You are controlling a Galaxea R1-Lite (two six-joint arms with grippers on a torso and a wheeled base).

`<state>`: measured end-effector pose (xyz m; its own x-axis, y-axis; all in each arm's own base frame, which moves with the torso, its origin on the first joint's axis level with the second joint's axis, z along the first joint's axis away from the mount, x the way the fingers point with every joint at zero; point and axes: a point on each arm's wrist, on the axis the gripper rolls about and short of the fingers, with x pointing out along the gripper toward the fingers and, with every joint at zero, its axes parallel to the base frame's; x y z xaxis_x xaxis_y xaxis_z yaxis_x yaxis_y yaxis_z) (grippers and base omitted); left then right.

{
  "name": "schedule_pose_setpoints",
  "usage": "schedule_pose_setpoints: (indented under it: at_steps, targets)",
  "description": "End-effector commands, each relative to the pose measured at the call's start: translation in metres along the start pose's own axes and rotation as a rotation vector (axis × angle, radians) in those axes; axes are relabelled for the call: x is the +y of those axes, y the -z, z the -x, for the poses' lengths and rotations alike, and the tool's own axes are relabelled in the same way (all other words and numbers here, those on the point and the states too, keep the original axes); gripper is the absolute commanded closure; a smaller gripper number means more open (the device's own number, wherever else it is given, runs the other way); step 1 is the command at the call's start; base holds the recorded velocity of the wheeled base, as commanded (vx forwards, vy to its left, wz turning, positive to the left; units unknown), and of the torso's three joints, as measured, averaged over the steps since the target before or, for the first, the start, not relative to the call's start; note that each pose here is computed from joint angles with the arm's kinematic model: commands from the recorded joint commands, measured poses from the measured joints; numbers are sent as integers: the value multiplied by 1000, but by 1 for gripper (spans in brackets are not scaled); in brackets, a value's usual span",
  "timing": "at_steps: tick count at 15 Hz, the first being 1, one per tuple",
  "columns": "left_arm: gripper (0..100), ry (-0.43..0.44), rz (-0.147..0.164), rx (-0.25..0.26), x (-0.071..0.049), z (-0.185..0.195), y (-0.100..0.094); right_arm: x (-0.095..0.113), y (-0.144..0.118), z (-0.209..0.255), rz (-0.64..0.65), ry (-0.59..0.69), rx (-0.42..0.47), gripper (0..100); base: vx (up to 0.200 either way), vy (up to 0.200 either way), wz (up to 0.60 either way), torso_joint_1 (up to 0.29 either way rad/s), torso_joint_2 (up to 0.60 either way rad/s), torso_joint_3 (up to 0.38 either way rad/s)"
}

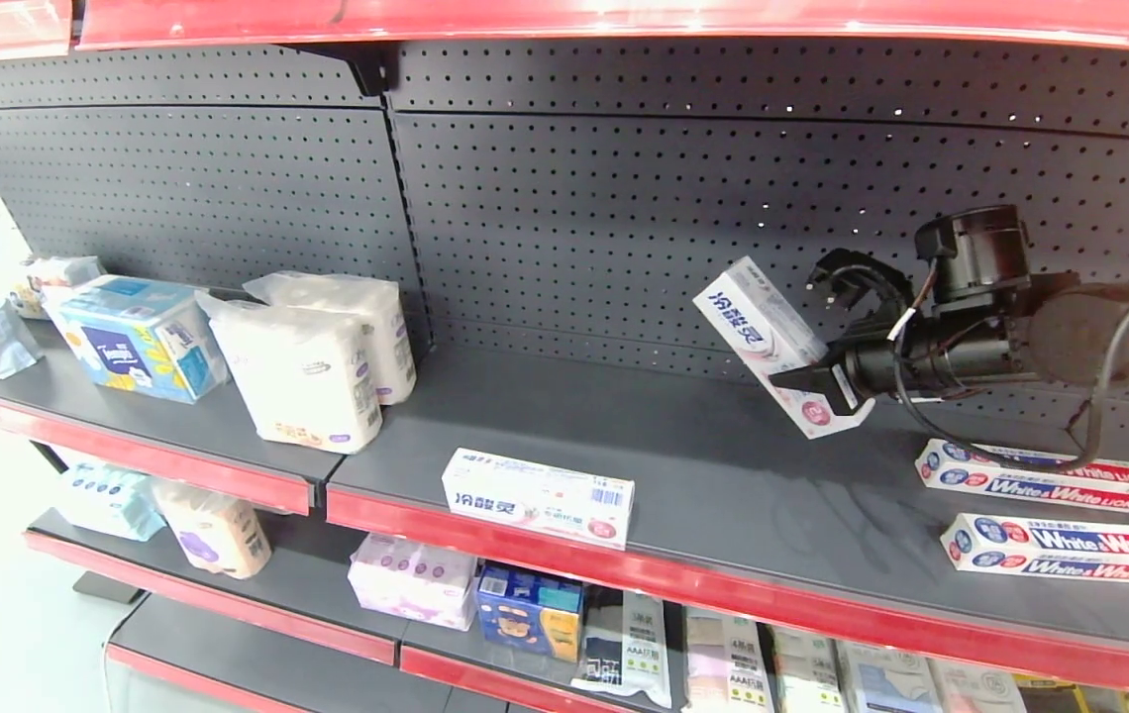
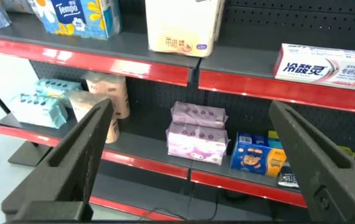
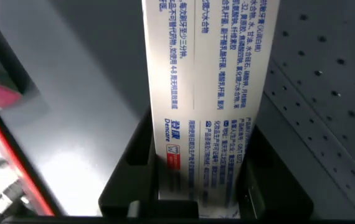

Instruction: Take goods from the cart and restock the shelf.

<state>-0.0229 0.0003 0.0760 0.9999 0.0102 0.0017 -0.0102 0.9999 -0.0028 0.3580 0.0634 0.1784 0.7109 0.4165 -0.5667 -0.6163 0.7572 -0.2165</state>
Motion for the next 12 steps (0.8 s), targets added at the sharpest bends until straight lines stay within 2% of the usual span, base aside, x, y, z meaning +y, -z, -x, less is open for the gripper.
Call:
schedule_pose_setpoints:
  at_steps: [1, 5, 12]
  targets:
    - [0, -1, 0, 0, 0, 0, 0, -1, 9, -18, 25, -20, 35, 100, 0, 0, 0, 0, 0, 0]
    - [0, -1, 0, 0, 0, 0, 0, -4, 15, -41, 51, -40, 60, 100, 0, 0, 0, 0, 0, 0]
    - [0, -1, 0, 0, 0, 0, 0, 12, 11, -49, 122, -127, 32, 100, 0, 0, 0, 0, 0, 0]
